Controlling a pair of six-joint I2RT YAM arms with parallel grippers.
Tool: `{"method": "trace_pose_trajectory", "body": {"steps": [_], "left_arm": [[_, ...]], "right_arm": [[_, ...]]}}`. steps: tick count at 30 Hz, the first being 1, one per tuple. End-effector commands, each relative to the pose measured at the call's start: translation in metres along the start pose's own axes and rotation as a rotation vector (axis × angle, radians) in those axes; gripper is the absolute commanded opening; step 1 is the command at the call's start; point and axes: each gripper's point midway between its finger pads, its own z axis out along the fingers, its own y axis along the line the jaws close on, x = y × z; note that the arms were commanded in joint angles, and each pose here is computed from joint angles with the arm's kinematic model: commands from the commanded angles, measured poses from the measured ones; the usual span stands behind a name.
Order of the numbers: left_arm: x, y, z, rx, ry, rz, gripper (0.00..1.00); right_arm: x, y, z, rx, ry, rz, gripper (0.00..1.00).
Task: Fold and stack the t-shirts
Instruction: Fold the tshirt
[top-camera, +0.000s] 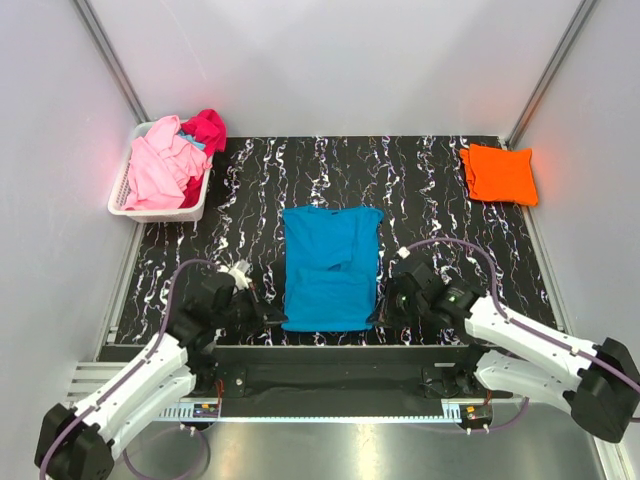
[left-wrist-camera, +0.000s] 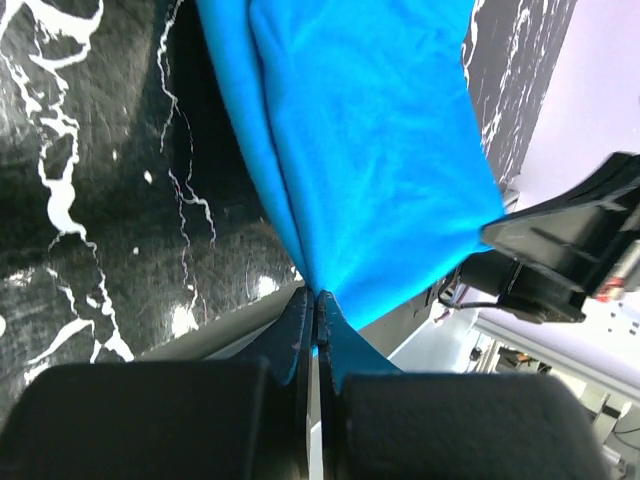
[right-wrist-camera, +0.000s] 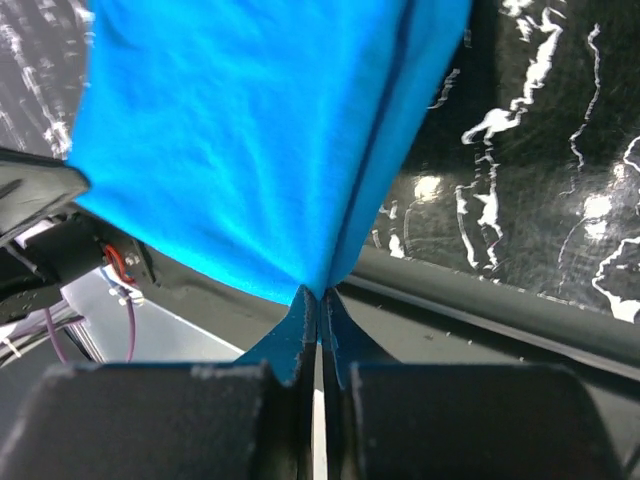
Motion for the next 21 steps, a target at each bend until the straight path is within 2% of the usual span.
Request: {"method": "trace_pose_trajectory", "body": {"steps": [1, 6, 10, 21], "left_arm": [[-0.002, -0.008, -0.01, 0.005, -0.024, 0.041, 0.0], [-0.009, -0.022, -0.027, 0.011, -0.075, 0.081, 0.0], [-0.029, -0.053, -0.05, 0.036, -0.165, 0.145, 0.0], [-0.077, -0.095, -0.058, -0.04, -0.264, 0.236, 0.0]], "right_arm": [[-0.007, 0.009, -0.022, 0.016, -0.039, -0.067, 0.0], [-0.02, 0.032, -0.051, -0.005, -0.098, -0.131, 0.0], [-0.036, 0.043, -0.07, 0.007, -0.164, -0.171, 0.0], [-0.065, 0.048, -0.072, 0.072, -0.277, -0.199, 0.0]]}}
